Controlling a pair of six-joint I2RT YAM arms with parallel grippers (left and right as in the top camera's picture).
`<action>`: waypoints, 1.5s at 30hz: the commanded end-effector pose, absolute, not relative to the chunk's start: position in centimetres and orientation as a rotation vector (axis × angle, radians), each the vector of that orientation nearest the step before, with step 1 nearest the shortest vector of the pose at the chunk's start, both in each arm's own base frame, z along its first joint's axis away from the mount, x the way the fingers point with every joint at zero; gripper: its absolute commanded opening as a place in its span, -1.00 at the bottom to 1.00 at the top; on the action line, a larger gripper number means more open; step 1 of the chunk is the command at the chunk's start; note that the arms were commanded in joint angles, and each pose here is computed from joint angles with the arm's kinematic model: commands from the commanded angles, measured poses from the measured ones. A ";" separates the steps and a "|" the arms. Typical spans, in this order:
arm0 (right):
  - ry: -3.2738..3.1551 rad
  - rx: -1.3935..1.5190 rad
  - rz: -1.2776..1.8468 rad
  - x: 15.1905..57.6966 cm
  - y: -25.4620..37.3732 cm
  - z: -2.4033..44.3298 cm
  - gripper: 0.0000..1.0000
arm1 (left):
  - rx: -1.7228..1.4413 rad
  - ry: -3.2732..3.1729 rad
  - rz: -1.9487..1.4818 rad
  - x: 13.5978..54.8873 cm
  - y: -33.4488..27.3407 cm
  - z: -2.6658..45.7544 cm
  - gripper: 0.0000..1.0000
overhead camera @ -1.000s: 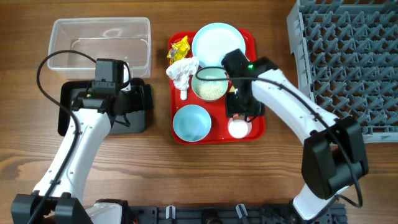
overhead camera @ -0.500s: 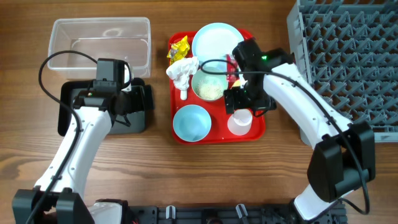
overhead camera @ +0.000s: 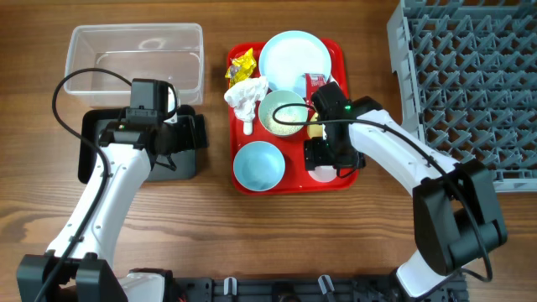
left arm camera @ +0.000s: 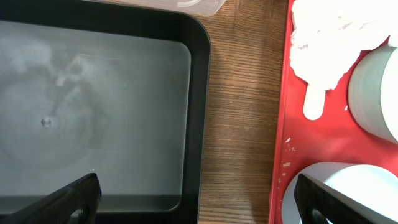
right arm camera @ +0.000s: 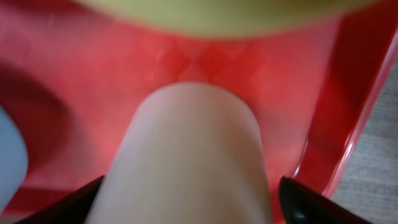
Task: Sort waste into correct bins and load items into the dishwasher rack
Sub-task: 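Carry the pink cup right and place it in the grey rack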
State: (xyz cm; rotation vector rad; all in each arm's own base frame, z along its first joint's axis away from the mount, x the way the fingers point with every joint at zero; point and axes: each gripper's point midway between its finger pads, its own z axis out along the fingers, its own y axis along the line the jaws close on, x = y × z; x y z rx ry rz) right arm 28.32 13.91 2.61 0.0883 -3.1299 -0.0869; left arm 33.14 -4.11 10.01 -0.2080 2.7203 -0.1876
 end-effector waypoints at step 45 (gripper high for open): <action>-3.325 -1.518 0.167 25.8 -17.5 24.0 0.32 | -0.205 2.709 -0.173 33.6 -4.0 10.4 1.00</action>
